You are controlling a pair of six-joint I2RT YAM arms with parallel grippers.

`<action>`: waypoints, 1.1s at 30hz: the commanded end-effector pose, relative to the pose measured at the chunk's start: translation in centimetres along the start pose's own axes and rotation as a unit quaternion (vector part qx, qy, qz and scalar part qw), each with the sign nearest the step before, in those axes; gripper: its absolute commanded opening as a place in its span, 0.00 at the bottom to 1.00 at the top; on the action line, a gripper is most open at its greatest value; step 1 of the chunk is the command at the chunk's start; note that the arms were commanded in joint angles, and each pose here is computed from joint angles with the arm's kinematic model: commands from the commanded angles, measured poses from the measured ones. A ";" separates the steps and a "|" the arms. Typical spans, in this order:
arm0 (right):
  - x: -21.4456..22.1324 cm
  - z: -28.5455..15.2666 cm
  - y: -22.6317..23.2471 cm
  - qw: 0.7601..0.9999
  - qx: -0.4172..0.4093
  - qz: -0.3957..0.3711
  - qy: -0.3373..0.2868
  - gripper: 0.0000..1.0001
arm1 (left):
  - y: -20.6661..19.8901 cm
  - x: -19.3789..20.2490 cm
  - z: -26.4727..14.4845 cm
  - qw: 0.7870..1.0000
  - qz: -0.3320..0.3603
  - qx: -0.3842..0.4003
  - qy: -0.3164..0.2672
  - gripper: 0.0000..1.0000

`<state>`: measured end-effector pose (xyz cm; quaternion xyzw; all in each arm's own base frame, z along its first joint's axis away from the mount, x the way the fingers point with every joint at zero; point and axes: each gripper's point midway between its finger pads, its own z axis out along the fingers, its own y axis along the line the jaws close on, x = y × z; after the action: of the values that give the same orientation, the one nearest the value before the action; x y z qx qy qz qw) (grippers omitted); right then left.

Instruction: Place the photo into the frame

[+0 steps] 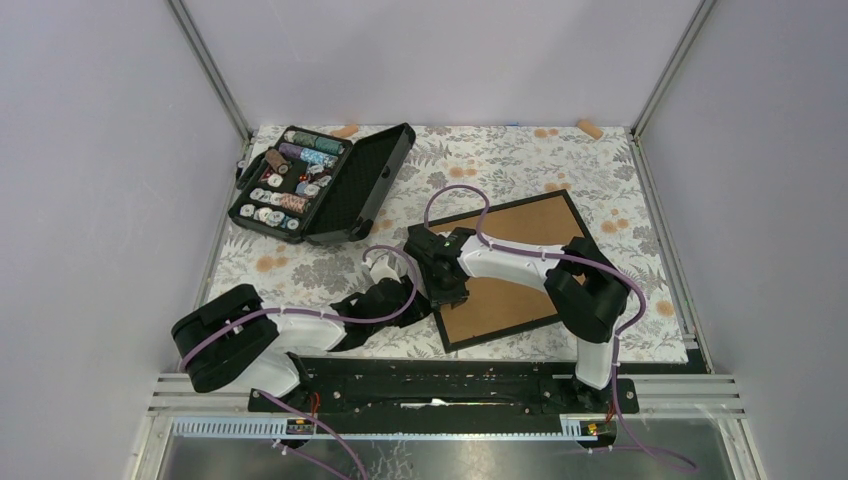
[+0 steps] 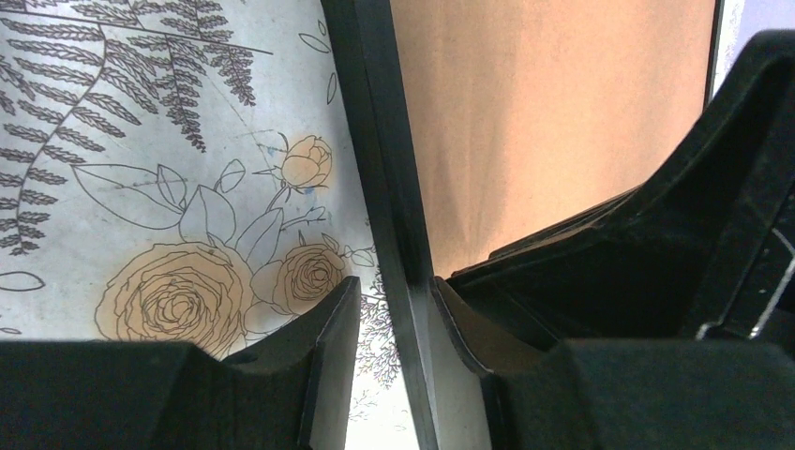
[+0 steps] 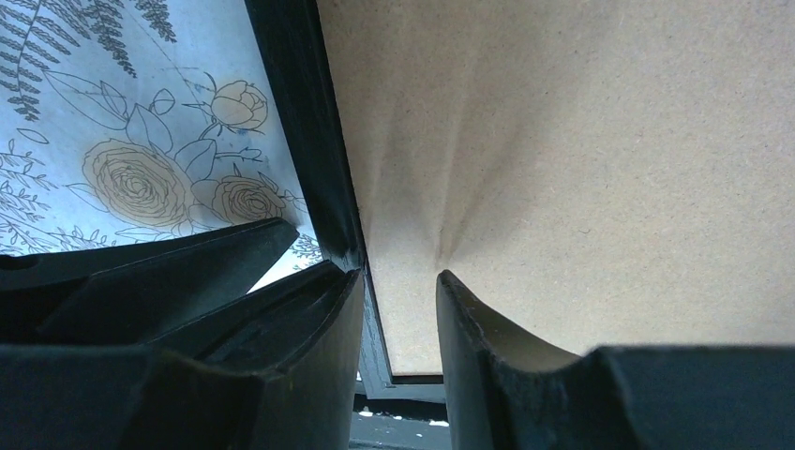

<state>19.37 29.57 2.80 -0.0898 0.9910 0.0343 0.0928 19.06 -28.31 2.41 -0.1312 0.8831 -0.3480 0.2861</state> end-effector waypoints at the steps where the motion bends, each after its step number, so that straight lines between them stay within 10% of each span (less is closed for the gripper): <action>1: -0.3 0.1 0.3 1.000 0.011 0.006 -0.007 0.41 | 3.5 0.8 0.2 0.998 0.005 -0.060 0.006 0.37; 14: 0.6 2.1 -1.2 0.998 0.060 0.005 0.008 0.37 | 5.9 1.0 0.1 0.993 -0.014 -0.117 0.002 0.35; 19: 1.2 2.3 -2.0 0.997 0.073 0.000 0.016 0.19 | 7.5 1.0 -0.1 0.987 -0.026 -0.161 -0.002 0.33; 33: 2.0 3.2 -2.7 0.999 0.047 0.008 0.015 0.27 | 12.0 2.2 -0.7 0.971 -0.046 -0.235 0.008 0.26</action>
<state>19.57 29.59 2.01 -0.0786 0.9910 0.0317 0.1039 21.28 -28.71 1.40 -0.2427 0.8734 -0.3244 0.2705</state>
